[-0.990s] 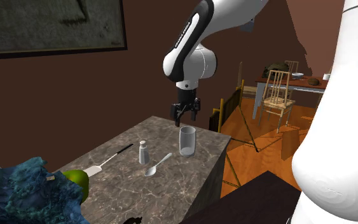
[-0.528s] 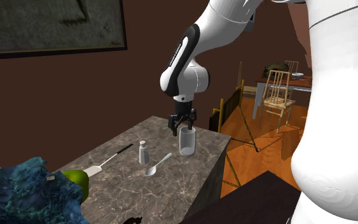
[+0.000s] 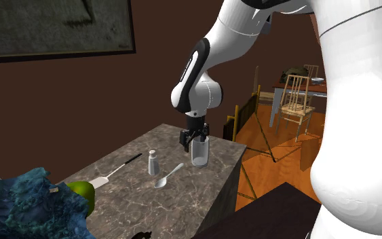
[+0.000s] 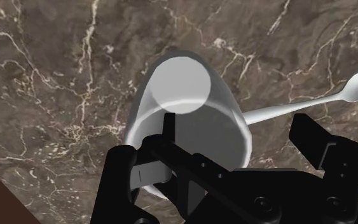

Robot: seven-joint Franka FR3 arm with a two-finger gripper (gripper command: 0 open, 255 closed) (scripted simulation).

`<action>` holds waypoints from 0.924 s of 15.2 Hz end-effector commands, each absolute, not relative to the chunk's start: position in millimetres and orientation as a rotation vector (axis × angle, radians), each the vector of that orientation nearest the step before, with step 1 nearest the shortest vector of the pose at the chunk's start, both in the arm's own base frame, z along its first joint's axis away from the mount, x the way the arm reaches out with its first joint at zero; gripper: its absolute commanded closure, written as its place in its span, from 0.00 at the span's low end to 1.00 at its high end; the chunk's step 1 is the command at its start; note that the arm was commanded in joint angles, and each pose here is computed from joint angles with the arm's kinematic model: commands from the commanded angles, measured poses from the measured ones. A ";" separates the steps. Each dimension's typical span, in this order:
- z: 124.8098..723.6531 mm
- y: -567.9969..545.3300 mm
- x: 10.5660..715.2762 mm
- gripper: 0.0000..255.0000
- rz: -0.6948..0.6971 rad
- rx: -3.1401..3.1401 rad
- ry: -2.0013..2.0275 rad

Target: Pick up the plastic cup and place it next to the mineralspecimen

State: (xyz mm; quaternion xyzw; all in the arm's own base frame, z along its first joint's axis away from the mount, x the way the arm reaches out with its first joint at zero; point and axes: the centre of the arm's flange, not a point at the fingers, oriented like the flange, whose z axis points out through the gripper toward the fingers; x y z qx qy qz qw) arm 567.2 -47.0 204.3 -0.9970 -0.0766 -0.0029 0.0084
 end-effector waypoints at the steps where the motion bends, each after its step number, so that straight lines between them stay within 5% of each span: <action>1: 203.3 -47.0 567.2 0.00 -0.009 -3.116 -0.239; 5: 203.3 -47.0 567.2 0.00 -0.009 -3.116 -0.239; 6: 203.4 -47.0 567.2 1.00 -0.009 -3.116 -0.239; 14: 203.4 -46.9 567.3 1.00 -0.009 -3.116 -0.239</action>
